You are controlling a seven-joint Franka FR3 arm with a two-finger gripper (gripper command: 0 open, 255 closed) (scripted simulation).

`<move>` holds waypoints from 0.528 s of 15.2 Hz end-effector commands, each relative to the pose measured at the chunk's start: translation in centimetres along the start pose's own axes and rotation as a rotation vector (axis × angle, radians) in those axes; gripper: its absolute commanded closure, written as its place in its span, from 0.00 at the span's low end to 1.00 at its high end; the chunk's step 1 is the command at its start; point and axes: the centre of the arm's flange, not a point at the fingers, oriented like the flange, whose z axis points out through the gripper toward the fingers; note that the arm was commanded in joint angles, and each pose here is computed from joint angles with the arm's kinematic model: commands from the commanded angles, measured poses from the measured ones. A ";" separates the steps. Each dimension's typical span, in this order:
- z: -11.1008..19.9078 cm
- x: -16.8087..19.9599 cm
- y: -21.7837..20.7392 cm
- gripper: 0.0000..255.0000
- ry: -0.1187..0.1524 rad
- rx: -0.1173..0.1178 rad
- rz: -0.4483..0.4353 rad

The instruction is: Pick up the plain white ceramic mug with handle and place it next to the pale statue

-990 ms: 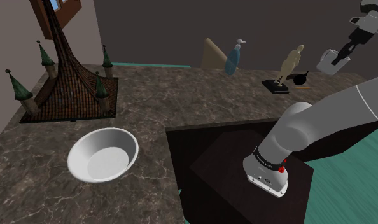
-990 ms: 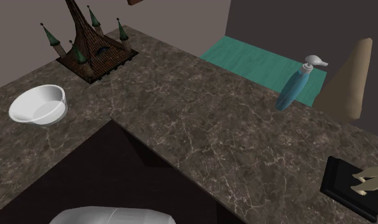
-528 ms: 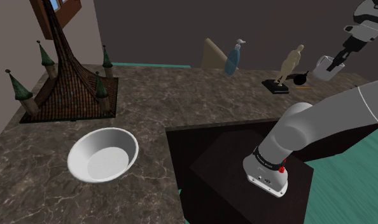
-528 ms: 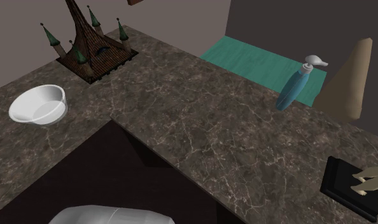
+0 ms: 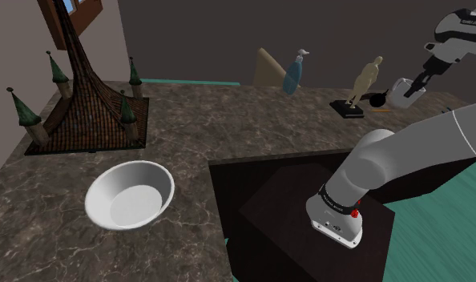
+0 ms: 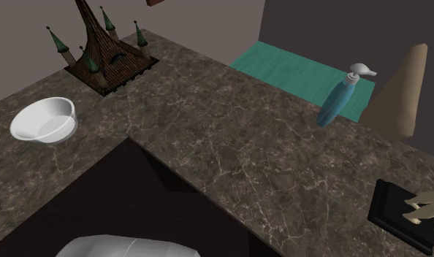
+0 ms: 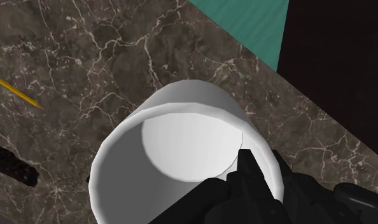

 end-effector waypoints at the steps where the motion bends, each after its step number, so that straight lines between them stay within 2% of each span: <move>1: 1.1 -0.2 -0.1 1.00 0.000 -0.001 0.000; 8: 4.8 -0.6 -0.2 1.00 0.000 -0.001 0.000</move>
